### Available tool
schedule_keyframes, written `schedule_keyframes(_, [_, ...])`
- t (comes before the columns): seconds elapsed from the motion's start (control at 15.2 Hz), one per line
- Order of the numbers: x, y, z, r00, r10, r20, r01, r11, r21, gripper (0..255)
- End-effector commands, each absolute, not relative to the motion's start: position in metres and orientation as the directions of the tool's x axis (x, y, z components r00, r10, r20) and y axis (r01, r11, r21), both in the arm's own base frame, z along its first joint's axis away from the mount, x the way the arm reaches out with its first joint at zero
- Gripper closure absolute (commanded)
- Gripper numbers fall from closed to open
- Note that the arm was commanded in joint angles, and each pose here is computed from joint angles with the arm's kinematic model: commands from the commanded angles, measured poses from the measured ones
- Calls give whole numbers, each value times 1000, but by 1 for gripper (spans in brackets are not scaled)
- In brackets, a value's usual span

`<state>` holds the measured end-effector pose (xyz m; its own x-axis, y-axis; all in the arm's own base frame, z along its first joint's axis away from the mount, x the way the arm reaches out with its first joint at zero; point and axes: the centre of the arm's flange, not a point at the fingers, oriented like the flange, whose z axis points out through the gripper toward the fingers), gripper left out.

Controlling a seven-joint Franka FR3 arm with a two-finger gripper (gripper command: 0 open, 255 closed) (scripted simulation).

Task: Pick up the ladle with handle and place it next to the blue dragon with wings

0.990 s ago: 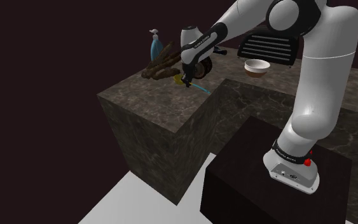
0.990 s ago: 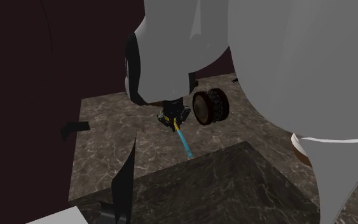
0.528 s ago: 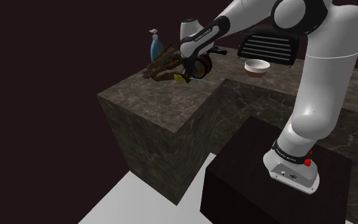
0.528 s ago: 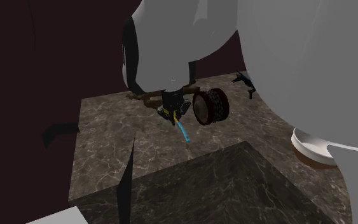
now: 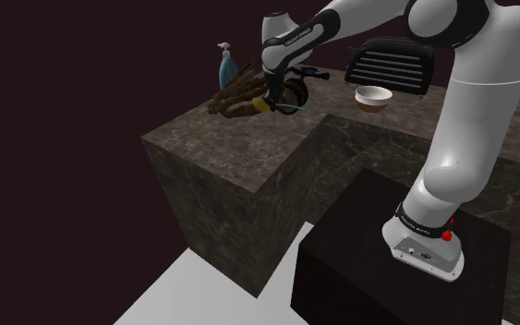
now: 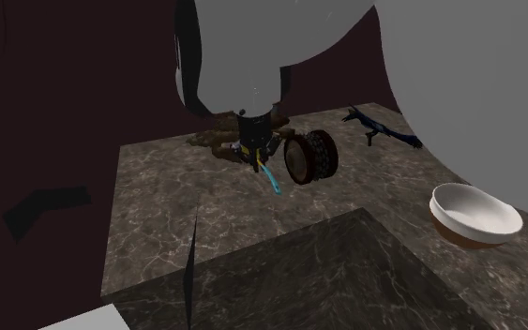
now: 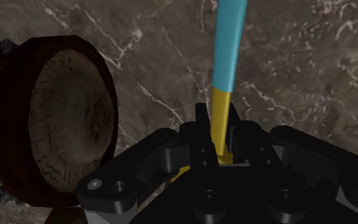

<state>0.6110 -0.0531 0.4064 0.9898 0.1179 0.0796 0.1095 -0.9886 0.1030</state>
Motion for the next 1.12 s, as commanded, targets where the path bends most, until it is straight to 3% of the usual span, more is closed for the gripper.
schedule_keyframes(0.0, [611, -52, 417, 990, 118, 79, 109, -989, 103, 255])
schedule_keyframes(1.06, [611, -52, 502, 990, 118, 79, 109, -989, 103, 255])
